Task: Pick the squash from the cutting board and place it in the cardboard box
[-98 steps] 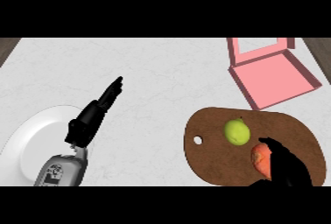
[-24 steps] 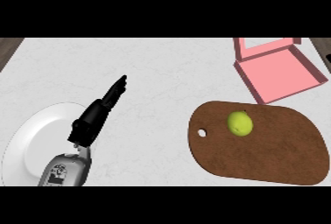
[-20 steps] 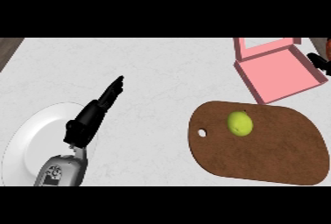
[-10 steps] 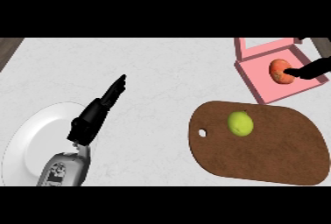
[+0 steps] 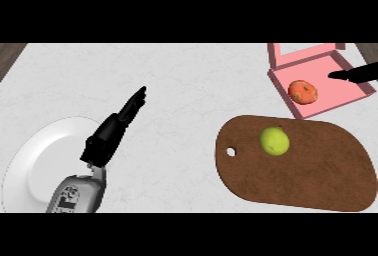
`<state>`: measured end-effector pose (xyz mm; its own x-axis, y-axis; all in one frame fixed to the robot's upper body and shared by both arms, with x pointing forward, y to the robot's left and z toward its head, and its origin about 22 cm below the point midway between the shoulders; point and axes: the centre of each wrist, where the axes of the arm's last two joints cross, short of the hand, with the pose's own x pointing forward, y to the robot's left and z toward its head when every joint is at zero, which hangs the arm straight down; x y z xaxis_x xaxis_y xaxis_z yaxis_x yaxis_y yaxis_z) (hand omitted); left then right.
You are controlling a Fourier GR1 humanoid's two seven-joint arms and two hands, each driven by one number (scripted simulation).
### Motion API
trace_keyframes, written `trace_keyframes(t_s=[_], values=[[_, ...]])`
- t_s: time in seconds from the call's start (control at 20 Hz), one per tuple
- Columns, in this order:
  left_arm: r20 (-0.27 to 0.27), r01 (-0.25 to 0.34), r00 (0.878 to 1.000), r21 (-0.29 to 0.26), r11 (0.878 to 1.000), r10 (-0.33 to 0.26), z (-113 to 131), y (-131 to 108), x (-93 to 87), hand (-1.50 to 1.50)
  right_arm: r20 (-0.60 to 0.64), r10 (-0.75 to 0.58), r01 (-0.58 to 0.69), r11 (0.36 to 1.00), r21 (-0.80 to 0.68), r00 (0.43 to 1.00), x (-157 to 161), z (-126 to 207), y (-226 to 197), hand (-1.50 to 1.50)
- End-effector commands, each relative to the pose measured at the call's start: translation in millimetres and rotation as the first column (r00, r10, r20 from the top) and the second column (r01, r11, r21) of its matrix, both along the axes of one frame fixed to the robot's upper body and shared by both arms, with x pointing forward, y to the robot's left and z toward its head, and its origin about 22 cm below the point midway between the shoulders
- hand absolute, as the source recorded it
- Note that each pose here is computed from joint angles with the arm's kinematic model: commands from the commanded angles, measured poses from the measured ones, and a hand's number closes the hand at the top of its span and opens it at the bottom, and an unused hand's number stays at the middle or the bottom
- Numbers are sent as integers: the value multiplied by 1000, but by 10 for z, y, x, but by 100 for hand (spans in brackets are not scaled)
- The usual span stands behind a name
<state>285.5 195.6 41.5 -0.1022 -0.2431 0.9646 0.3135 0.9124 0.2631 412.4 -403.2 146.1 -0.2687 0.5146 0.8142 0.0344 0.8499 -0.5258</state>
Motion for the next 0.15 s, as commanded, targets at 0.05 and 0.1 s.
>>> trace_keyframes(t_s=[0.05, 0.1], values=[[5, 9, 1000, -6, 1000, -9, 30, 55, -5, 0, 49, -39, 23, 960, 280, 998, -105, 182, -396, -150], [5, 5, 1000, -3, 1000, -5, 11, 37, -8, 0, 39, -49, 35, 952, 303, 998, -187, 233, -557, -150]])
